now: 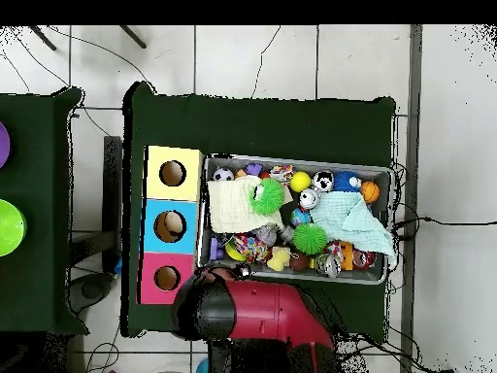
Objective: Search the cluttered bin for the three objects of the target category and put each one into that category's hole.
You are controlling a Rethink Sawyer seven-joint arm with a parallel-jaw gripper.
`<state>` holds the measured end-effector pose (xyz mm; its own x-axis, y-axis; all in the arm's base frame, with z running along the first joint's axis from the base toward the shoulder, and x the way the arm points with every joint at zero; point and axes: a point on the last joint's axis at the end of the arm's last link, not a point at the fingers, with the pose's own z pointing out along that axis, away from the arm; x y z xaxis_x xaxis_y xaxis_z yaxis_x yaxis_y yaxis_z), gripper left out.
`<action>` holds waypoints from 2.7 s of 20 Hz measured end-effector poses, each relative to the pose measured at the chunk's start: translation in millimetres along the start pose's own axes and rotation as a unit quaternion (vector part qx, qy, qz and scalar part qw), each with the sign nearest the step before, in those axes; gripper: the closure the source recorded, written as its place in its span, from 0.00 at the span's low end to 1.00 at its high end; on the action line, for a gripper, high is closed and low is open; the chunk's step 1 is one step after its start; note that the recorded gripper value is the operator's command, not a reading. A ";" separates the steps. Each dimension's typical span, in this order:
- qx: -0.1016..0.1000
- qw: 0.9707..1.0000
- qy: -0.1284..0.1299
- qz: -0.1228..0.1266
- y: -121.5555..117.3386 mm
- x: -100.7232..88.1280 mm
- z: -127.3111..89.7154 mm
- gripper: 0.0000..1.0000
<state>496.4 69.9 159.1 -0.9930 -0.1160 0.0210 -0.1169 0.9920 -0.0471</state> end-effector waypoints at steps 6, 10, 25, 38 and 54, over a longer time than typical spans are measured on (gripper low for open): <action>-0.008 1.000 -0.001 0.000 -16.4 -16.9 13.6 0.00; -0.015 1.000 -0.009 -0.003 -24.5 -35.0 21.2 0.00; -0.006 0.999 -0.014 -0.049 -36.9 -106.5 46.3 0.00; 0.027 0.991 0.091 -0.093 -63.0 -108.1 89.2 0.00; 0.059 0.978 0.153 -0.127 -80.2 -94.9 120.4 0.00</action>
<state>598.2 -4.6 40.7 -0.8832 -0.3190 0.3437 -0.3773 0.9187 -0.1169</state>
